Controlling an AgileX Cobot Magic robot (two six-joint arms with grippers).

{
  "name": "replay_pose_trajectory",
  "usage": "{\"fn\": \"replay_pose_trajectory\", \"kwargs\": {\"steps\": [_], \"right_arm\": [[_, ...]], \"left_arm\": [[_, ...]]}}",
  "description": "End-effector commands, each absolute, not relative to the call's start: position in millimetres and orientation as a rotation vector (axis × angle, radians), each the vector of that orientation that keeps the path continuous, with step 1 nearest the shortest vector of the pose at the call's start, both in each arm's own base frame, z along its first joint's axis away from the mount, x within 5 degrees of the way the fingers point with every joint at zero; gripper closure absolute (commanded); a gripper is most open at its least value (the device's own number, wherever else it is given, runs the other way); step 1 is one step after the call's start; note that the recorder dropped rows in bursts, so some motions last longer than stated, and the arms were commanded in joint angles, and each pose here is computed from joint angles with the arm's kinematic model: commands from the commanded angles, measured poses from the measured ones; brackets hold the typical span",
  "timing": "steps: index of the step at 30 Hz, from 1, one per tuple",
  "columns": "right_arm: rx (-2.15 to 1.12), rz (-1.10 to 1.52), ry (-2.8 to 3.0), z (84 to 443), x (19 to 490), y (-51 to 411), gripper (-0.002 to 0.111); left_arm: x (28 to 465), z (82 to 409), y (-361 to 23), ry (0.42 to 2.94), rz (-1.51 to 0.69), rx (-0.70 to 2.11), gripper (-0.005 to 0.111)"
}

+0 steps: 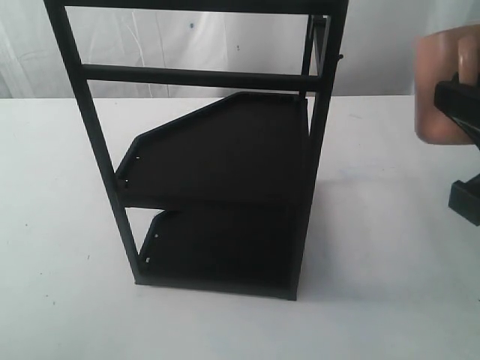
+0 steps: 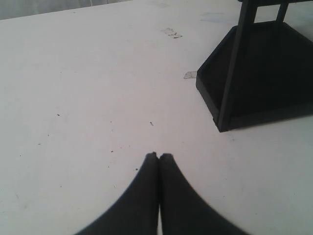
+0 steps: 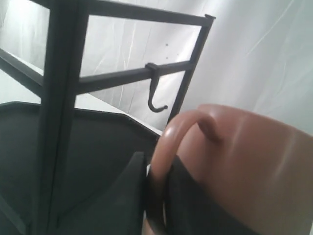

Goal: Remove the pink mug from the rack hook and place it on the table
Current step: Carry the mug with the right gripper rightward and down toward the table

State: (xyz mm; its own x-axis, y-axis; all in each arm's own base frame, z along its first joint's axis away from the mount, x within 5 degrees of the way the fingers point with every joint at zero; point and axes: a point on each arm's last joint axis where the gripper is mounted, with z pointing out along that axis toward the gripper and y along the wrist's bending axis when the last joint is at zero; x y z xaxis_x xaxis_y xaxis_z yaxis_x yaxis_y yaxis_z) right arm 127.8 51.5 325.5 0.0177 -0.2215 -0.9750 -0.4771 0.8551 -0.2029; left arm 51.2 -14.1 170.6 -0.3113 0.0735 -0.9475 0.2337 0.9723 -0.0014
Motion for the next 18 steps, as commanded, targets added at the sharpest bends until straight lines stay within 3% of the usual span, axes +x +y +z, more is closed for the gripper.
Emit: {"fn": "replay_pose_trajectory", "kwargs": {"steps": [1, 4, 18], "right_arm": [[-0.42, 0.175, 1.605, 305.4, 130.1, 41.2, 0.108], [-0.461, 0.06, 1.646, 289.4, 130.8, 36.0, 0.108], [-0.631, 0.157, 1.606, 284.1, 124.5, 49.7, 0.108]], "left_arm": [[50.9, 169.3, -13.9, 1.89, -0.164, 0.213, 0.107], [50.9, 169.3, -13.9, 1.89, -0.164, 0.213, 0.107], [50.9, 169.3, -13.9, 1.89, -0.164, 0.213, 0.107]]}}
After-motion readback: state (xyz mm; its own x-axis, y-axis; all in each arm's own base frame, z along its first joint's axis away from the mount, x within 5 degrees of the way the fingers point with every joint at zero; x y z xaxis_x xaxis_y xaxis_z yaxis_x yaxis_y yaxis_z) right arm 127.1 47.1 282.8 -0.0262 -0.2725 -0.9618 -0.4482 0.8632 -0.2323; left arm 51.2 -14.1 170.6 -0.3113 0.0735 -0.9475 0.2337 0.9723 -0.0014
